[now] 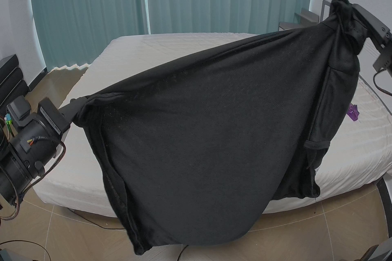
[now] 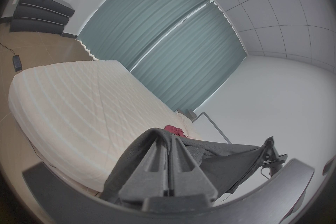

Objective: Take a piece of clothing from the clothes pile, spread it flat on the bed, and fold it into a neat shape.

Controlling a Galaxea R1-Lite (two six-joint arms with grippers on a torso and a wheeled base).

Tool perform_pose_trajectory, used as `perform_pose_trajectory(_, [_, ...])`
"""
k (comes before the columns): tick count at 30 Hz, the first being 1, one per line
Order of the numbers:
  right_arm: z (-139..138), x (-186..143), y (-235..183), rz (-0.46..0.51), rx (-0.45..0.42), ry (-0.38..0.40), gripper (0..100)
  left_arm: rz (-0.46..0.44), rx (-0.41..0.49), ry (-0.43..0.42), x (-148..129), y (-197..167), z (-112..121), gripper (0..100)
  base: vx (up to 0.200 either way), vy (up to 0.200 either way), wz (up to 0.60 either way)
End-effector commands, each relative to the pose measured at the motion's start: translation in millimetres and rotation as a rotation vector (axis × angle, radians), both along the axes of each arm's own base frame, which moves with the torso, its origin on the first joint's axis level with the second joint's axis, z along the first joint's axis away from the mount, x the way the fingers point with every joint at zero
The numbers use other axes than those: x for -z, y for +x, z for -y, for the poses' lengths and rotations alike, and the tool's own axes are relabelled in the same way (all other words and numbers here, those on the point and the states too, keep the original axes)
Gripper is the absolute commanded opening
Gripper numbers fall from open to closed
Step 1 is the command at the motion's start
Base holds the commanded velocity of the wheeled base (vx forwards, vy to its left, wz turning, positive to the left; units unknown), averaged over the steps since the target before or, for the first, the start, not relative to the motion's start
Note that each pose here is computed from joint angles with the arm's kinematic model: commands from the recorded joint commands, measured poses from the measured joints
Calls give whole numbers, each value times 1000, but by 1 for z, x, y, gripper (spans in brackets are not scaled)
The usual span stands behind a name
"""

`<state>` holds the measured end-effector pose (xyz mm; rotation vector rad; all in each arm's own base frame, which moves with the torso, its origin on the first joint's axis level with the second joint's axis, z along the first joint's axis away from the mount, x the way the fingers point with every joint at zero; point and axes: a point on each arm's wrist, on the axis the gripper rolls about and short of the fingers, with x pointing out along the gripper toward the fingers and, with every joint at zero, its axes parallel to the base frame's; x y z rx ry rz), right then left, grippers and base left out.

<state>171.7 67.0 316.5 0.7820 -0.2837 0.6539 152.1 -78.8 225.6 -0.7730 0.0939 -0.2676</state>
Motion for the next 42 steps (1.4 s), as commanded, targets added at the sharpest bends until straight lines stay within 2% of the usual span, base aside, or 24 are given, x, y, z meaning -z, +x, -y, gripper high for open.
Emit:
perform_pose_trajectory(1, [-10, 21, 87, -138, 68, -40, 0, -27, -84, 10, 0, 31, -2, 0, 0, 0, 0])
perform_pose_trajectory(6, [-10, 38, 110, -192, 101, -51, 0, -46, -106, 10, 12, 55, 2, 0, 80, 0, 0])
perform_pose_trajectory(12, [-3, 39, 131, -189, 131, -50, 0, -87, -57, 28, 29, 84, 14, 0, 200, 0, 0])
perform_pose_trajectory(19, [-7, 51, 158, -222, 138, -58, 0, -85, -95, 23, 29, 123, 18, 0, 200, 0, 0])
perform_pose_trajectory(26, [-13, 61, 187, -233, 150, -58, 0, -139, -108, 45, 49, 156, 22, 0, 200, 0, 0])
perform_pose_trajectory(34, [-18, 103, 214, -338, 159, -88, 0, -217, -108, 74, 84, 195, 31, 0, 200, 0, 0])
perform_pose_trajectory(39, [-17, 133, 231, -403, 169, -105, 0, -299, -111, 104, 110, 218, 36, 0, 0, 0, 0])
perform_pose_trajectory(42, [-18, 146, 239, -430, 169, -112, 0, -311, -117, 106, 118, 229, 38, 0, 0, 0, 0])
